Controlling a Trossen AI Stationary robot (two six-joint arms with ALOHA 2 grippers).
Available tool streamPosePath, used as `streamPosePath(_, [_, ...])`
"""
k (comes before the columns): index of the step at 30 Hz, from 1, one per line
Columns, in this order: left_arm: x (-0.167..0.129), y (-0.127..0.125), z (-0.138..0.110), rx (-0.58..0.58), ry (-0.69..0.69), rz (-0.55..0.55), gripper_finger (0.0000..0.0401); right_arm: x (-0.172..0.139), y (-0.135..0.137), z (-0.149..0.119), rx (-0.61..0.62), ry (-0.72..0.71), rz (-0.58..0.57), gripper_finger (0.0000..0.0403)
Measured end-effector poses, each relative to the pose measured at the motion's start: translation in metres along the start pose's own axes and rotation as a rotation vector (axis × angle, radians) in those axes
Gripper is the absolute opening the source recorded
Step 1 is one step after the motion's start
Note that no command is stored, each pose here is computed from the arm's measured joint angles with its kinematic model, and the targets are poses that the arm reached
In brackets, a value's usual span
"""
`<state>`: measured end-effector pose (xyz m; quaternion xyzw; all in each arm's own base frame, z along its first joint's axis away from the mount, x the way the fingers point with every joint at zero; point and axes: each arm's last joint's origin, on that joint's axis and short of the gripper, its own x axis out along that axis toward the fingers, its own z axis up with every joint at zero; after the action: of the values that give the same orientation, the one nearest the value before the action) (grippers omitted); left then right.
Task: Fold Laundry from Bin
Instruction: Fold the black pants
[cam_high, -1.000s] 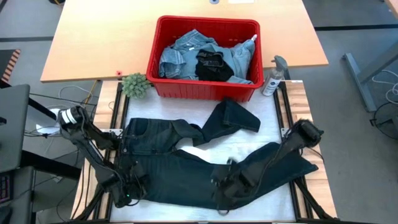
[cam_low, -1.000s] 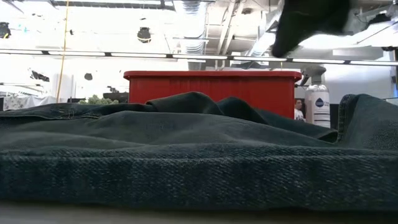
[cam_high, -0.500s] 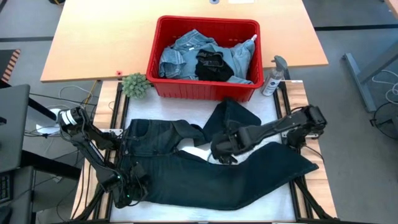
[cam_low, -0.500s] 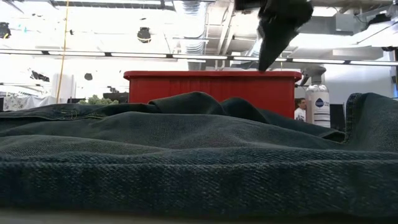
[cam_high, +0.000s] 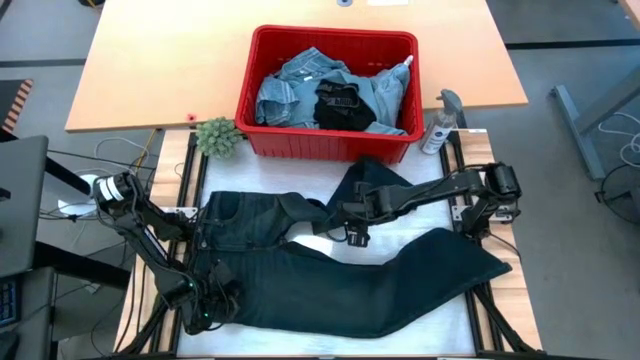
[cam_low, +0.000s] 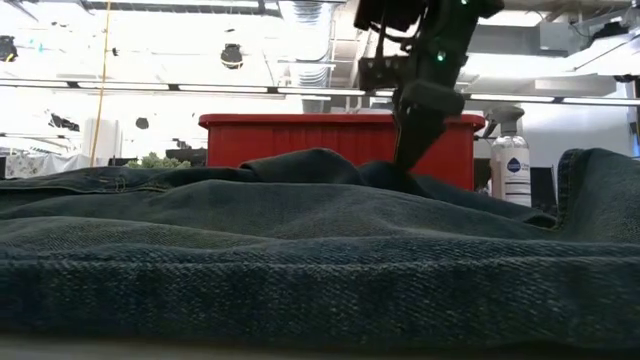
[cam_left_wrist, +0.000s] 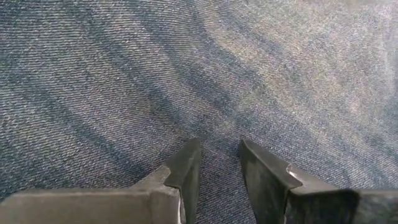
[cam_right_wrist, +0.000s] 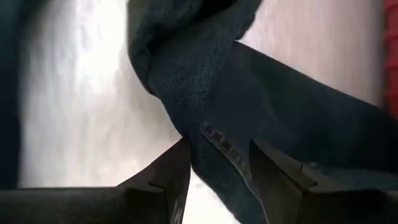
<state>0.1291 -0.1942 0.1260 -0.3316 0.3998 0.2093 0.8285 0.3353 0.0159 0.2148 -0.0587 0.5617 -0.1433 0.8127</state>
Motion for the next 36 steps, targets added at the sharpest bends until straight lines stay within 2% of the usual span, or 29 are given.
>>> streamPosePath(3, [0.000, 0.000, 0.000, 0.001, -0.011, -0.001, 0.0105, 0.009, -0.008, -0.005, 0.069, 0.029, -0.012, 0.0130])
streamPosePath(7, [0.000, 0.000, 0.000, 0.001, -0.015, -0.001, 0.0105, 0.013, -0.013, -0.008, 0.099, 0.057, 0.023, 0.0024])
streamPosePath(10, [0.000, 0.000, 0.000, 0.009, -0.015, -0.001, 0.0105, 0.004, -0.012, -0.005, 0.097, 0.086, 0.085, 0.0017])
streamPosePath(13, [0.000, 0.000, 0.000, 0.010, -0.017, -0.001, 0.0105, -0.019, -0.010, 0.002, 0.082, 0.147, 0.198, 0.0016])
streamPosePath(16, [0.000, 0.000, 0.001, 0.009, -0.018, -0.001, 0.0105, -0.054, -0.013, 0.012, 0.079, 0.229, 0.352, 0.0016])
streamPosePath(19, [0.000, 0.000, 0.001, 0.013, -0.018, -0.001, 0.0105, -0.093, -0.022, 0.023, 0.134, 0.274, 0.498, 0.0016])
streamPosePath(22, [0.000, 0.000, 0.001, 0.015, -0.018, -0.001, 0.0105, -0.125, -0.036, 0.031, 0.206, 0.277, 0.565, 0.0016])
streamPosePath(25, [0.000, 0.000, 0.001, 0.013, -0.019, -0.001, 0.0105, -0.139, -0.058, 0.036, 0.259, 0.235, 0.520, 0.0016])
streamPosePath(29, [0.000, 0.000, 0.001, 0.011, -0.019, -0.001, 0.0105, -0.123, -0.089, 0.040, 0.357, 0.192, 0.383, 0.0018])
streamPosePath(32, [0.000, 0.000, 0.001, 0.006, -0.019, -0.001, 0.0105, -0.098, -0.106, 0.041, 0.401, 0.184, 0.244, 0.0049])
streamPosePath(36, [0.000, 0.000, 0.001, -0.014, -0.019, -0.002, 0.0105, -0.062, -0.116, 0.035, 0.328, 0.239, 0.163, 0.0106])
